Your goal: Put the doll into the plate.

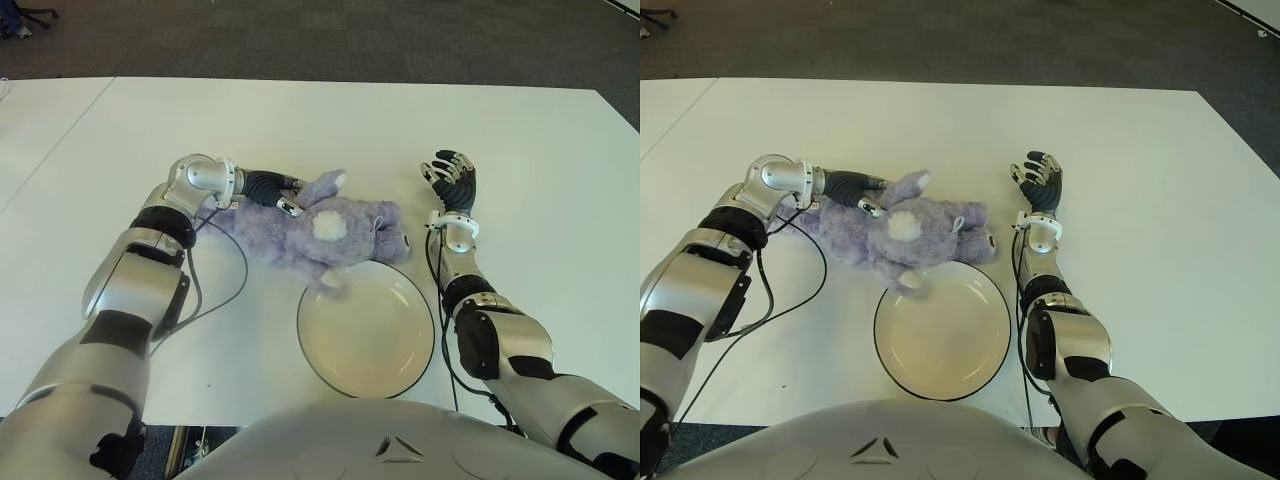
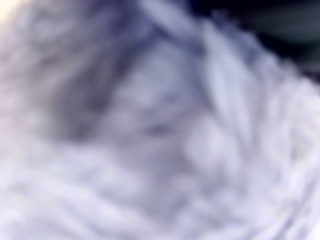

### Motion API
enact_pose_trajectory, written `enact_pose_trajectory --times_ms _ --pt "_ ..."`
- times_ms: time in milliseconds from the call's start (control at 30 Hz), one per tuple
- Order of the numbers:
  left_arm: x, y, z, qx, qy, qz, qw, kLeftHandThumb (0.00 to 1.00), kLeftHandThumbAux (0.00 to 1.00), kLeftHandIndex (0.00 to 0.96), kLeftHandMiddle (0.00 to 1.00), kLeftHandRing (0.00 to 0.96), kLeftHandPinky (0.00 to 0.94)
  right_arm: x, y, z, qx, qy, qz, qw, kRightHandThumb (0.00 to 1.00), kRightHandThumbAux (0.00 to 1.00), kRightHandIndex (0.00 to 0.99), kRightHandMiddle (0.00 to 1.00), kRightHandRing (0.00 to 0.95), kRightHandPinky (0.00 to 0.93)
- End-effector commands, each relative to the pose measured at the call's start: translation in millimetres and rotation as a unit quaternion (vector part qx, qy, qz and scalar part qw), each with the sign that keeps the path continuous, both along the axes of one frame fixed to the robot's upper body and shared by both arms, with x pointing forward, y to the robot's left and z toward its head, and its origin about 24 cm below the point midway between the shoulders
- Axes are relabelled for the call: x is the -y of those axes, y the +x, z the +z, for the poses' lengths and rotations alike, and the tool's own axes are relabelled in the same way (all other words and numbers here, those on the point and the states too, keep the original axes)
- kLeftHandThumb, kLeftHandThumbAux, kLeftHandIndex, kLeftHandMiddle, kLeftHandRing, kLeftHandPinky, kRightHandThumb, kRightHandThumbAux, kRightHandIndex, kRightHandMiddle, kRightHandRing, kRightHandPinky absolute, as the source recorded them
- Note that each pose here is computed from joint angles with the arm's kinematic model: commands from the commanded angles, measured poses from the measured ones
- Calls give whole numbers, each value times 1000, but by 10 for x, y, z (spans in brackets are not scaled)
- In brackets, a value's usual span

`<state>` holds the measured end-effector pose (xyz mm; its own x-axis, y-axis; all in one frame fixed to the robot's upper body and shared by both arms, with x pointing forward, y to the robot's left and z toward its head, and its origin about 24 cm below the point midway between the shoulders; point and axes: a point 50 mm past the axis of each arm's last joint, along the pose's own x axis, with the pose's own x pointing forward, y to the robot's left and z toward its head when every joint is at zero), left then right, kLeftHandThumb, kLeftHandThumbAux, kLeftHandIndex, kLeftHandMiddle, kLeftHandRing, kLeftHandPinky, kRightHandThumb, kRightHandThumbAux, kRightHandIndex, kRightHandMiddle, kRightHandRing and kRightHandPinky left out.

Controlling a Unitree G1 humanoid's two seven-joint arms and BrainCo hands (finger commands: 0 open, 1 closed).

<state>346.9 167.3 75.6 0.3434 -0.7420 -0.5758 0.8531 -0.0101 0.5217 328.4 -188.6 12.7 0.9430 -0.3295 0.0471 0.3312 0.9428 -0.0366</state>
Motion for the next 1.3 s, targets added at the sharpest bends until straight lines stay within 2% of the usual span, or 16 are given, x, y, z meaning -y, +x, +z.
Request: enact_pose_trajectory --times_ms 33,100,233,467,700,933,1033,1067,1100,1133,1167,1200,1233,1267,1300 --pt "-308 -379 -562 -151 69 5 986 0 391 0 0 63 134 -99 -998 -1109 -247 34 -8 968 298 871 306 291 299 323" --pt "-318 -373 -567 -138 70 13 988 0 392 0 0 59 123 -99 -997 -1108 -247 33 -7 969 293 872 300 292 300 324" --pt "-328 -360 -580 -108 74 31 991 0 385 0 0 26 41 -97 -993 -1103 -245 32 -6 969 240 872 291 289 298 296" --pt "-339 -375 -644 -97 80 53 991 0 403 0 0 0 1 -83 -990 -1103 -247 29 -8 969 210 882 296 284 290 272" --pt "-328 -367 -638 -87 59 67 992 0 431 0 0 0 0 -74 -996 -1107 -251 16 -2 968 197 878 306 275 278 285" --pt "-318 -375 -652 -86 27 87 992 0 469 0 0 0 0 -69 -996 -1104 -250 16 -1 968 180 876 273 272 276 281" --pt "-308 -389 -679 -89 2 103 991 0 496 0 0 0 0 -70 -995 -1103 -248 18 -1 969 169 879 273 278 281 289" --pt "-303 -396 -700 -88 -18 121 989 0 507 0 0 0 0 -70 -995 -1103 -248 19 -1 968 167 879 273 279 282 291" --pt "-300 -400 -714 -86 -32 134 987 0 591 51 123 168 209 -71 -994 -1103 -249 20 -1 968 166 883 273 282 285 293" --pt "-299 -403 -722 -85 -41 143 985 0 612 64 155 211 263 -71 -994 -1103 -249 20 -1 968 165 884 273 283 286 294" --pt "-290 -406 -724 -65 -58 155 984 0 616 66 160 218 272 -71 -993 -1103 -248 21 -2 968 164 885 273 283 286 294" --pt "-283 -408 -721 -51 -68 161 983 18 712 246 359 420 462 -72 -993 -1103 -248 22 -2 969 166 890 274 285 288 298" --pt "-269 -408 -717 -24 -77 171 982 24 736 293 411 473 511 -72 -993 -1102 -247 23 -3 969 168 891 274 285 289 299" --pt "-245 -406 -710 14 -85 184 979 71 744 351 493 547 586 -72 -992 -1101 -247 24 -4 969 169 893 275 286 290 299" --pt "-229 -405 -706 39 -88 191 977 181 740 463 668 705 769 -72 -992 -1101 -247 25 -4 969 171 899 278 287 291 296"
